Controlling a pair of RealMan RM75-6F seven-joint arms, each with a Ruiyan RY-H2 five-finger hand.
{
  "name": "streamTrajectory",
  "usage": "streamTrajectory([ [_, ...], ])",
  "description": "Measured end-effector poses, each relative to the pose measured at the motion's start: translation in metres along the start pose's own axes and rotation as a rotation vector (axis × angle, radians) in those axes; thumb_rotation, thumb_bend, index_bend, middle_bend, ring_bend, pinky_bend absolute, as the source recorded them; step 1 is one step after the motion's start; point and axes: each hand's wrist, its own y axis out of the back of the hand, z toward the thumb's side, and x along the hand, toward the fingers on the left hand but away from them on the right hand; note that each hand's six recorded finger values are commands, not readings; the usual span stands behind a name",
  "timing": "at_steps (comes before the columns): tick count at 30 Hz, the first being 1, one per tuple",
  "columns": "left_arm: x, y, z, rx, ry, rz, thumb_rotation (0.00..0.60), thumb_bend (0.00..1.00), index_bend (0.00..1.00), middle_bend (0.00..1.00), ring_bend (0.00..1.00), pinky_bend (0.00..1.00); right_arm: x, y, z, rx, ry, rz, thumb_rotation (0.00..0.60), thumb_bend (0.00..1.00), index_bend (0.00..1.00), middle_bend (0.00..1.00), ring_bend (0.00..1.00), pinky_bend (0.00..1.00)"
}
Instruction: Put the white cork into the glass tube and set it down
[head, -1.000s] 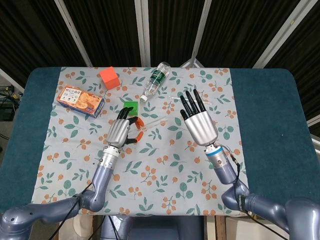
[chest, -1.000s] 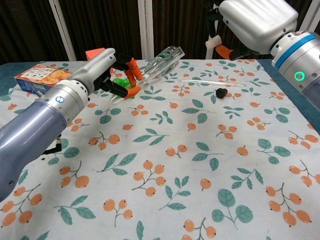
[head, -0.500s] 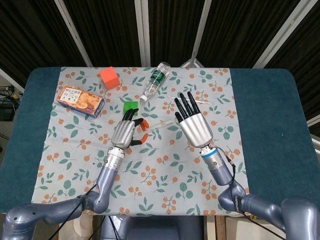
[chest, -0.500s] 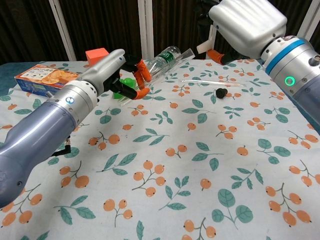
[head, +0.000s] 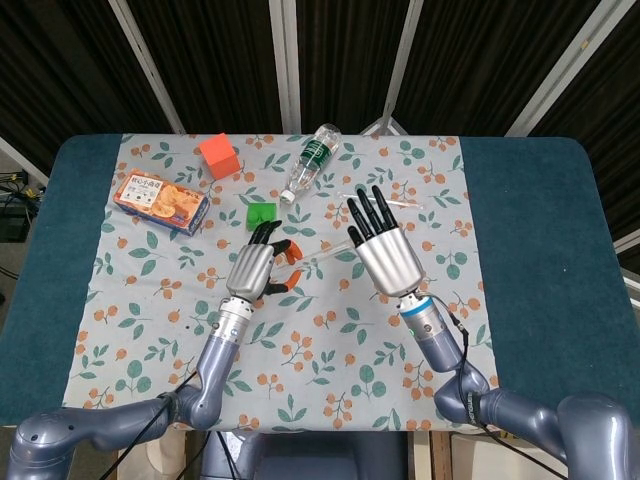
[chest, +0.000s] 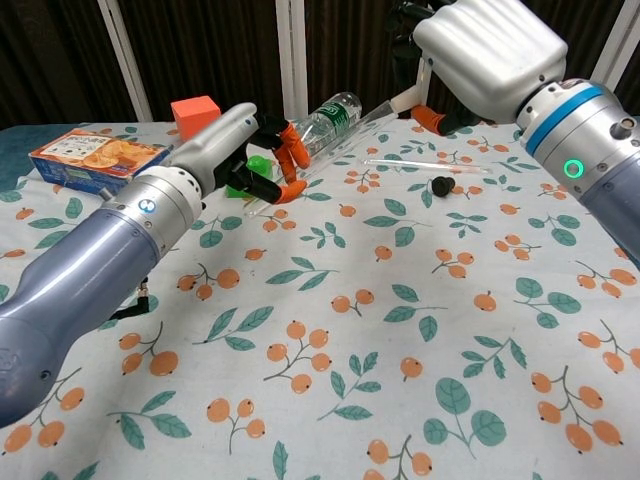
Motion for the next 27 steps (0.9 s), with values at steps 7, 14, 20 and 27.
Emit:
streamTrajectory([
  [7,0.0004,-0.0011,0.0002,-0.01,0.008,0.002,0.6,0.75,0.53,0.59,0.09,0.0,0.0027,-0.001,0.0021,-0.005,-0.001,0.005,0.6,0.44,0.56,0.21,0.03,0.02],
  [14,0.0008,-0.0016,-0.0005,-0.012,0.012,-0.001,0.6,0.75,0.53,0.59,0.09,0.0,0.0051,-0.0028,0.0051,-0.009,0.002,0.012,0.6,0.44,0.56,0.21,0.03,0.02],
  [20,0.002,-0.0028,0.0002,-0.014,0.012,-0.004,0.6,0.75,0.53,0.59,0.09,0.0,0.0051,-0.0044,0.0069,-0.004,0.006,0.014,0.6,0.44,0.56,0.21,0.03,0.02],
  [27,0.0014,-0.0067,0.0022,-0.022,0.011,-0.011,0.6,0.75,0.53,0.59,0.09,0.0,0.0039,-0.0054,0.0094,0.001,0.012,0.014,0.6,0.44,0.56,0.21,0.03,0.02],
])
